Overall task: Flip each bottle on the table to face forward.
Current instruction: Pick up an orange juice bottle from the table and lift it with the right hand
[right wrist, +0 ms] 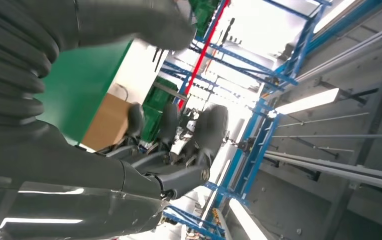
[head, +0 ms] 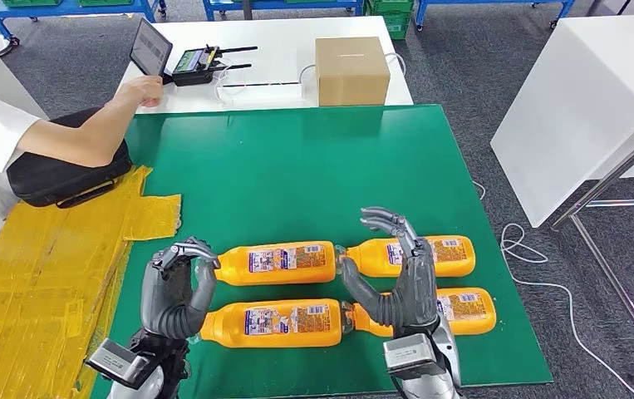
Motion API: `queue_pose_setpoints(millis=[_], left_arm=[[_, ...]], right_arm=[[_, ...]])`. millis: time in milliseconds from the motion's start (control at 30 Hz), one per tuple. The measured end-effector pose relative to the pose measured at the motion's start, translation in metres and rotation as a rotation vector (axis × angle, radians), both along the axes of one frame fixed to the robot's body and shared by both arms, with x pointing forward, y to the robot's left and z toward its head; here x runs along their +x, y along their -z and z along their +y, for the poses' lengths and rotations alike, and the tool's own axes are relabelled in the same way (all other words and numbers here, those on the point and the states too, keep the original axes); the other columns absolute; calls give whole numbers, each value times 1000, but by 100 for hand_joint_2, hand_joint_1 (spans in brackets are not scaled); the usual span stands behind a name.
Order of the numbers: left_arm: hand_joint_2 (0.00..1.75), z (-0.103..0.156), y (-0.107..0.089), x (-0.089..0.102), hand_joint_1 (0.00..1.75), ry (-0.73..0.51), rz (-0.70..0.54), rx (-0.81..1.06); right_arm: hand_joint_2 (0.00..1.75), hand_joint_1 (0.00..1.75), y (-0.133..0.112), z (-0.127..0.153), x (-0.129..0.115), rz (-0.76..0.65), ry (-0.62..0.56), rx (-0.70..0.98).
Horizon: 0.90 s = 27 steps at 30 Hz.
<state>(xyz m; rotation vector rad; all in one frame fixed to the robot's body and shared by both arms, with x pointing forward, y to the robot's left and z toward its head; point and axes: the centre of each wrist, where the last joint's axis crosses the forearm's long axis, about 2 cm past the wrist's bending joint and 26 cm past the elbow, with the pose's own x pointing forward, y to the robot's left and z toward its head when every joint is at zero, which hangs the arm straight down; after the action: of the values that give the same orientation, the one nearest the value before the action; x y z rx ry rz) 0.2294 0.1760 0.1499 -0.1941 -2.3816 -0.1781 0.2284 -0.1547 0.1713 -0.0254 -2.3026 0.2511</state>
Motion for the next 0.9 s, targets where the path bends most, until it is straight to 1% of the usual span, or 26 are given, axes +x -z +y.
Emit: queue_pose_setpoints(millis=[33,200,333,433,533,700,900], left_arm=[[175,0,0,0,0,0,2,-2],[175,-1,0,1,0,-12,12,-21],[175,2,-1,3,0,-36,12,-26],[175,12,0,6,0,-78,29,-50],[175,26,3,9,0,-117,49,-73],[175,40,5,11,0,-169,52,-76],[175,60,5,16,0,-259,51,-79]], right_arm=[[175,0,0,1,2,4,6,-12],[175,0,-2,5,13,20,41,-101],[175,0,-2,8,27,50,79,-224],[175,0,1,10,38,80,113,-339],[175,0,4,11,45,99,123,-407],[175,0,7,13,52,119,119,-473],[175,0,11,21,66,164,89,-653]])
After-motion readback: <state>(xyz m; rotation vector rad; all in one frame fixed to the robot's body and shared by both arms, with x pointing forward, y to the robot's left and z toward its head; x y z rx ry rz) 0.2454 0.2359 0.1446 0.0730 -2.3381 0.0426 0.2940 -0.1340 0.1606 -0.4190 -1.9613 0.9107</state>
